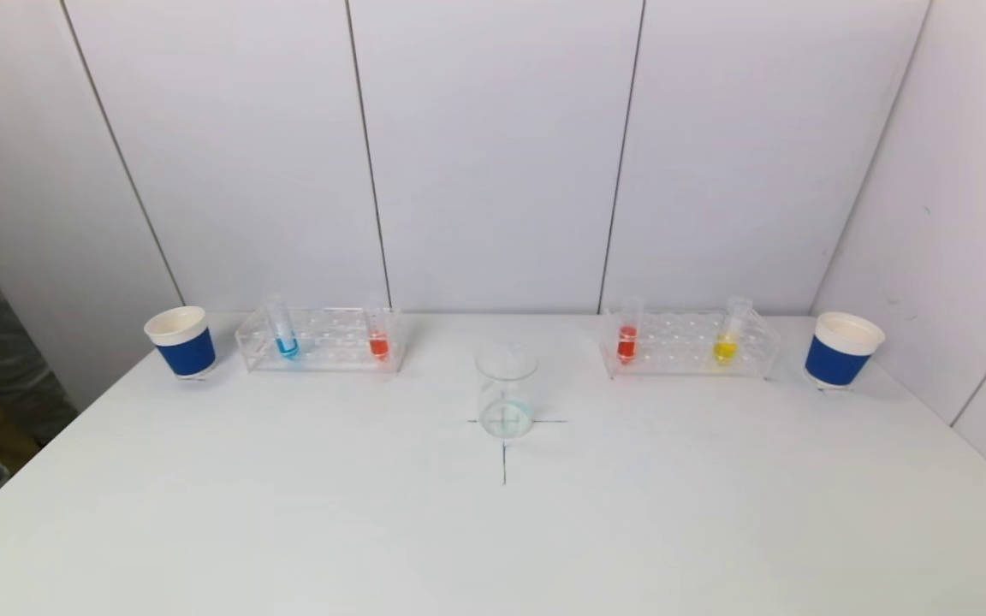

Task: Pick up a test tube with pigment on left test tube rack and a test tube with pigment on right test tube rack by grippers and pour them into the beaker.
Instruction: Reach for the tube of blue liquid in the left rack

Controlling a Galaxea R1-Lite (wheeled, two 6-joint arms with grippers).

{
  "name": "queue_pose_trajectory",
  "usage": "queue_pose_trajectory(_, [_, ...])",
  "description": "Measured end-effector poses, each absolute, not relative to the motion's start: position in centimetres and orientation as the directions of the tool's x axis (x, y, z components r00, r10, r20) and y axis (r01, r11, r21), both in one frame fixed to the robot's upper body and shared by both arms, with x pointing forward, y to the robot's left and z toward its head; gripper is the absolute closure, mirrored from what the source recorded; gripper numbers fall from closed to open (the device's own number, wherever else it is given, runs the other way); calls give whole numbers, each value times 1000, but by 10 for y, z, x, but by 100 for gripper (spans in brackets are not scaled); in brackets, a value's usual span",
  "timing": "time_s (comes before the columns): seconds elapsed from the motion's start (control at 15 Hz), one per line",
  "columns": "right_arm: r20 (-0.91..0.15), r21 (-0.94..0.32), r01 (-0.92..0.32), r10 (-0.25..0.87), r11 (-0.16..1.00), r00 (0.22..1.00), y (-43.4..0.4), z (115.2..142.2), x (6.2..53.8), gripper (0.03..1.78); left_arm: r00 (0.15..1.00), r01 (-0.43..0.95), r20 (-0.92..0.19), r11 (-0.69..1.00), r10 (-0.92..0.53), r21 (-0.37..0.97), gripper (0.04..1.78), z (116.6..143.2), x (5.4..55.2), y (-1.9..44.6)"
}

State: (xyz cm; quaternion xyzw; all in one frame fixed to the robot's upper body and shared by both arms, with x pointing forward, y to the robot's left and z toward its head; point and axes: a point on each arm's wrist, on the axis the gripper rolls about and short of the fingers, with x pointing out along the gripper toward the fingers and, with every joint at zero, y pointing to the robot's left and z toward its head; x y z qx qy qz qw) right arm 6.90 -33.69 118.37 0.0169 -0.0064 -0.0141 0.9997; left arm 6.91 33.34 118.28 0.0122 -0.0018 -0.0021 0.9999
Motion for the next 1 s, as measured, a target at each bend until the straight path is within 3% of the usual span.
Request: queue_pose_trajectory(1.0, [13, 34, 28, -29, 999, 1000, -337, 1184, 69, 10, 1000, 8, 1, 999, -8, 36, 6, 1183, 69, 333])
